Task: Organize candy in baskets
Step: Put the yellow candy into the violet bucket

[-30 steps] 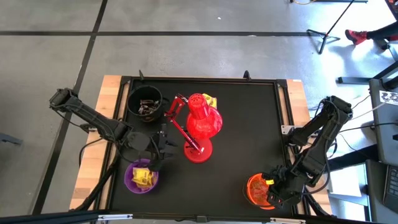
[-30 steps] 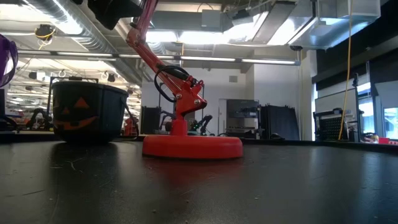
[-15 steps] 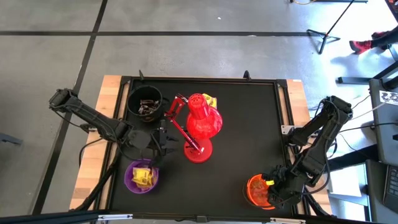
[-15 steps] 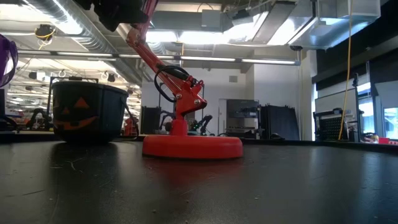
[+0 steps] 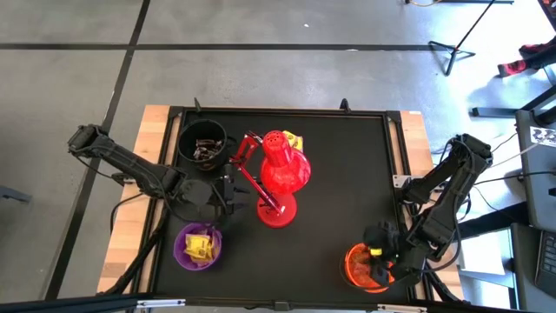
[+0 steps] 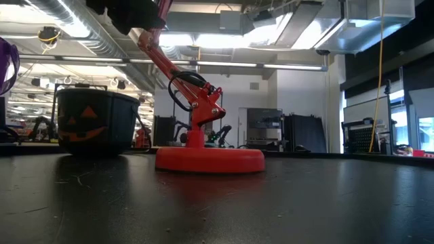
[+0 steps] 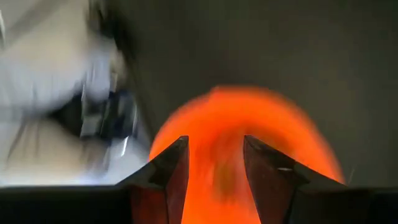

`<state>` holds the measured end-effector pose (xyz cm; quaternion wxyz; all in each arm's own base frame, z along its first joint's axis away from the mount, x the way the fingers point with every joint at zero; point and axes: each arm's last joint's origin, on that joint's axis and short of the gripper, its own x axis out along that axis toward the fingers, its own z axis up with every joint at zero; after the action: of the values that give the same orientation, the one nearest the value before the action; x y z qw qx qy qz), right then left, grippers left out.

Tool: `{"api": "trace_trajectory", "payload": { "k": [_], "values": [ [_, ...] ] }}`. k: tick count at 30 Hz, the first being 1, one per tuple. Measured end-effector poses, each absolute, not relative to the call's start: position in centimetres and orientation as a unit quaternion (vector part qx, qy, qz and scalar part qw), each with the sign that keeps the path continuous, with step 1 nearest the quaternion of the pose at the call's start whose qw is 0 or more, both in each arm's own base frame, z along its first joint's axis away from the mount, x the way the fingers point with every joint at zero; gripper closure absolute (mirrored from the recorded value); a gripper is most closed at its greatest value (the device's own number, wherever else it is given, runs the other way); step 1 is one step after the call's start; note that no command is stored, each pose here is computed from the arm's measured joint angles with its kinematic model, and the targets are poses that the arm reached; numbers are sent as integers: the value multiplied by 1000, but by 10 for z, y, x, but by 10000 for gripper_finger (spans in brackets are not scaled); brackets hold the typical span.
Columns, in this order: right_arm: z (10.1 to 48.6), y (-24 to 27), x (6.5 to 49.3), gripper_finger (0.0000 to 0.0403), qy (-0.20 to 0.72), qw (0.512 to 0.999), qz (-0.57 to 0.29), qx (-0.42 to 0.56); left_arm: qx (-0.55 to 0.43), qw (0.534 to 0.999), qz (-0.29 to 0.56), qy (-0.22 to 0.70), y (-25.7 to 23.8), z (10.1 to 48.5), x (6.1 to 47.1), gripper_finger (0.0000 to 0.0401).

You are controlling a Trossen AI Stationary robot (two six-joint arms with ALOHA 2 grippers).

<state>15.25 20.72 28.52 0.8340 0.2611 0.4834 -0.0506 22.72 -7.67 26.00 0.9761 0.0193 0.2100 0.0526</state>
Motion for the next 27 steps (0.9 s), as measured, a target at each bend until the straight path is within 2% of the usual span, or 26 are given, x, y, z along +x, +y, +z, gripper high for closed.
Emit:
{"api": "trace_trajectory", "payload": {
  "k": [3, 5, 11, 19, 27],
  "values": [
    [290, 201, 159, 255, 356, 896, -117, 239, 21, 976, 52, 210, -77, 260, 227, 237],
    [294, 197, 166, 255, 271, 920, -158, 234, 23, 976, 52, 210, -77, 260, 227, 237],
    [308, 183, 188, 255, 82, 930, -254, 253, 22, 976, 51, 210, -77, 260, 227, 237],
    [320, 157, 227, 255, 13, 886, -300, 354, 18, 976, 52, 210, -77, 260, 227, 237],
    [321, 127, 252, 255, 41, 862, -302, 406, 12, 976, 53, 211, -77, 260, 227, 237]
  ]
}}
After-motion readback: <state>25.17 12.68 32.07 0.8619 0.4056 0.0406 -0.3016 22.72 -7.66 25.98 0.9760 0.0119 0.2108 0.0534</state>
